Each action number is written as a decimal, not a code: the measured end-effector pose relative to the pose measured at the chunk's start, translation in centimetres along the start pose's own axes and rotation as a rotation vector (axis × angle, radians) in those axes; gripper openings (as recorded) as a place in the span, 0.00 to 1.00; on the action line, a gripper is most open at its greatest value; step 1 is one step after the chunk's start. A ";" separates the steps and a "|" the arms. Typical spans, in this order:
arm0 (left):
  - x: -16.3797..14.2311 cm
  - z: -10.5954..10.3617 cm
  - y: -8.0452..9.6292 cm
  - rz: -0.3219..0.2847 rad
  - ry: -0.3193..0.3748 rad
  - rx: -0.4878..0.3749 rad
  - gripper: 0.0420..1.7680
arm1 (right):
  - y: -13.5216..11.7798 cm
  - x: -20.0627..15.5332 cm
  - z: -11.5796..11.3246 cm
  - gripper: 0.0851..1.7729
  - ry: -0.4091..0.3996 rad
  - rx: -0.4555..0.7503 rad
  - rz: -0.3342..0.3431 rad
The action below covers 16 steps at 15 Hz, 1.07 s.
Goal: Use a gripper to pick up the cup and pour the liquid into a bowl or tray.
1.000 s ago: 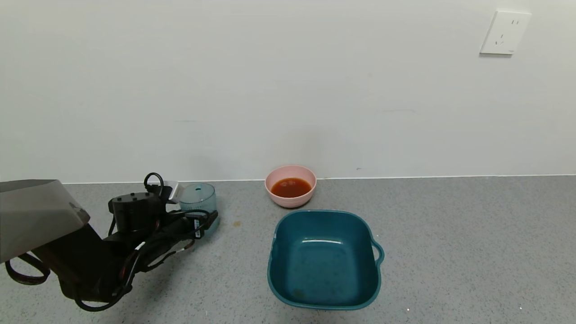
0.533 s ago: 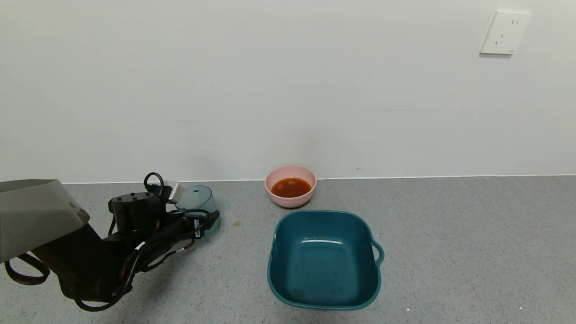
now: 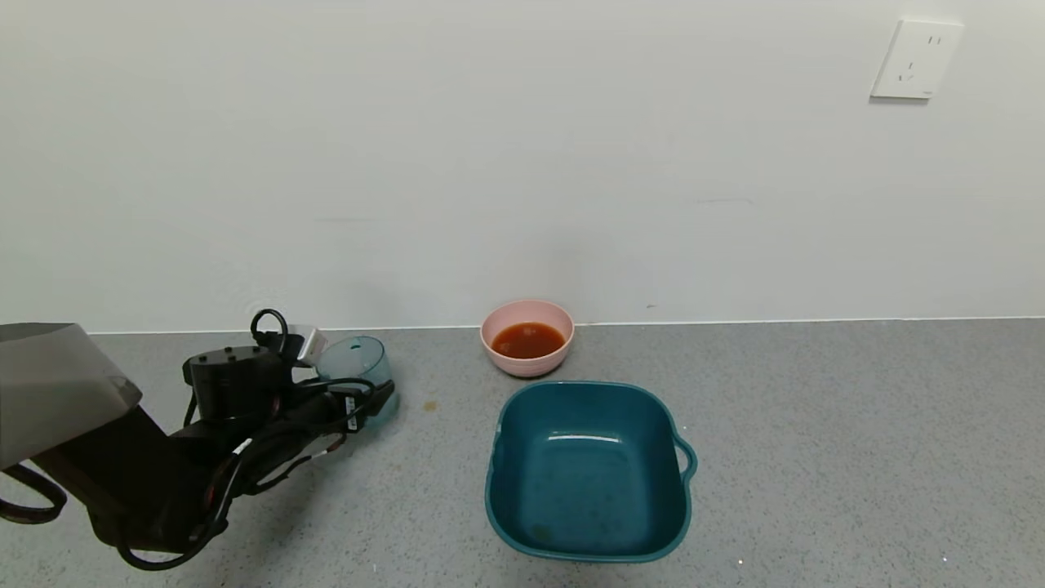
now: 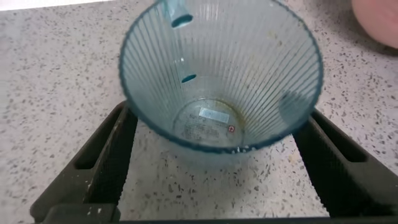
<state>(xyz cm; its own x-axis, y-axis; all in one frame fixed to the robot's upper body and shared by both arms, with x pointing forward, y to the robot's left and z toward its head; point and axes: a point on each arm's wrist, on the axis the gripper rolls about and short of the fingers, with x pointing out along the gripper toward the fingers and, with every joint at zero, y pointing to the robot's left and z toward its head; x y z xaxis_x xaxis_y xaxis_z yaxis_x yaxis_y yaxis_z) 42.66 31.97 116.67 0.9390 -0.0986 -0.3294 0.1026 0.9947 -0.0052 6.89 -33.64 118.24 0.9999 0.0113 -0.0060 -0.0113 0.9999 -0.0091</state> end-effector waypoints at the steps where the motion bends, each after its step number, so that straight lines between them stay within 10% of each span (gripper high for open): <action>1: -0.5 0.3 0.0 0.002 0.000 0.001 0.95 | 0.0 0.0 0.0 0.96 0.000 0.000 0.000; 16: -15.9 5.5 -0.7 0.005 -0.094 0.026 0.96 | 0.0 0.0 0.0 0.96 0.001 -0.001 0.002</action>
<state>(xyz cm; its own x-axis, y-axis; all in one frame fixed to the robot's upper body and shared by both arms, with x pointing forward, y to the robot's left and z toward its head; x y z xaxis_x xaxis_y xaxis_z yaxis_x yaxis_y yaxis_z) 29.43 32.65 127.12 0.9660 -0.0974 -0.2394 0.1054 0.9942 0.0211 6.89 -33.64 118.23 0.9999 0.0128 -0.0072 -0.0128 0.9999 -0.0099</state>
